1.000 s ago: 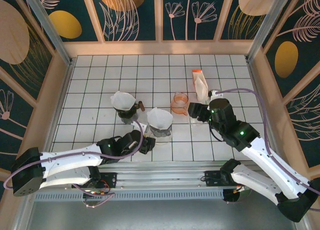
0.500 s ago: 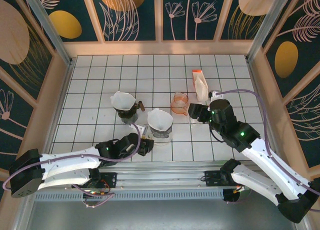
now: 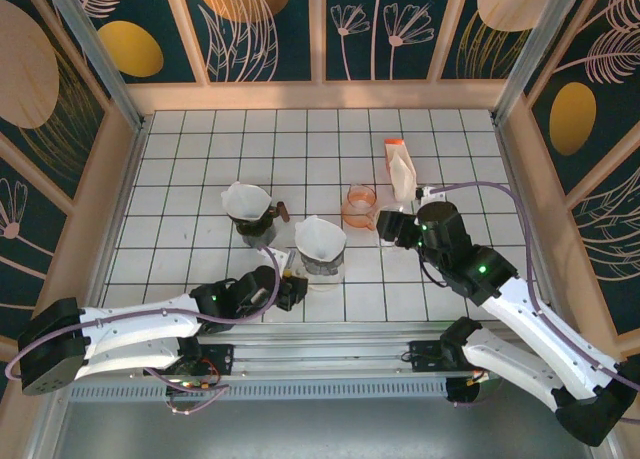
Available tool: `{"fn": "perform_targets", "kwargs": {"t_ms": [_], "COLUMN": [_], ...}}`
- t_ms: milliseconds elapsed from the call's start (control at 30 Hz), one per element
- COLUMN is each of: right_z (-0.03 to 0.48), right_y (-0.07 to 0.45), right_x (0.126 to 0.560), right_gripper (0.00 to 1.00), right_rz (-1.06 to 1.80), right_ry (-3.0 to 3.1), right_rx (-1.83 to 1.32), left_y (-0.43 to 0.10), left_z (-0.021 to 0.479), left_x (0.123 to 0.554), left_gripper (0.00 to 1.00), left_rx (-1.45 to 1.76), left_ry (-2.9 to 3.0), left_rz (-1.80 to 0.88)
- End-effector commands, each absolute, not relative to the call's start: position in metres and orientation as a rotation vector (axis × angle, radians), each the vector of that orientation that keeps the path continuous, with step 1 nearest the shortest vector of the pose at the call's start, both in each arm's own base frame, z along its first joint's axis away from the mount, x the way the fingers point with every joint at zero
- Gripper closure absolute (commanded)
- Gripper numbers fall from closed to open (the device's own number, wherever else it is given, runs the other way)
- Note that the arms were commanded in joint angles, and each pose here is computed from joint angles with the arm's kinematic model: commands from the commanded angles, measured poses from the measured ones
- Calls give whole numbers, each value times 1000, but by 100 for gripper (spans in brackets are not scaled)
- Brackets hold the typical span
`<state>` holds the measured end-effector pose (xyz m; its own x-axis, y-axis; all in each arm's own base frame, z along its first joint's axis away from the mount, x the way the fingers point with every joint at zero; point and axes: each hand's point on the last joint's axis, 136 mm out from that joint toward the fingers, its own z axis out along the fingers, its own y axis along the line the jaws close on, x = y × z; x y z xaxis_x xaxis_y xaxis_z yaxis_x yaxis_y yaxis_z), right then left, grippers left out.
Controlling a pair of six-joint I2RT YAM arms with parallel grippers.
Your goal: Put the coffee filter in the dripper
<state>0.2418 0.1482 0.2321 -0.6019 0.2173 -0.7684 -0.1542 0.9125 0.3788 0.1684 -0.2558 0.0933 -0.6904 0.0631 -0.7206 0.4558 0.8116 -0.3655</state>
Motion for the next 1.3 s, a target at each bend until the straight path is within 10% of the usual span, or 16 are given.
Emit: {"fn": "perform_targets", "kwargs": {"t_ms": [0, 1267], "right_z": [233, 233], "right_y": [144, 139], "right_x": [242, 237], "right_gripper": [24, 24], "right_rz": [517, 528], "right_ry": [2142, 2120], "right_rx": [74, 78], "left_y": [-260, -275], "left_z": [95, 108], "left_x": [169, 207], "left_gripper": [56, 65], "left_rx": [392, 280], "left_ry": [2224, 2211], "left_rz": [-713, -515]}}
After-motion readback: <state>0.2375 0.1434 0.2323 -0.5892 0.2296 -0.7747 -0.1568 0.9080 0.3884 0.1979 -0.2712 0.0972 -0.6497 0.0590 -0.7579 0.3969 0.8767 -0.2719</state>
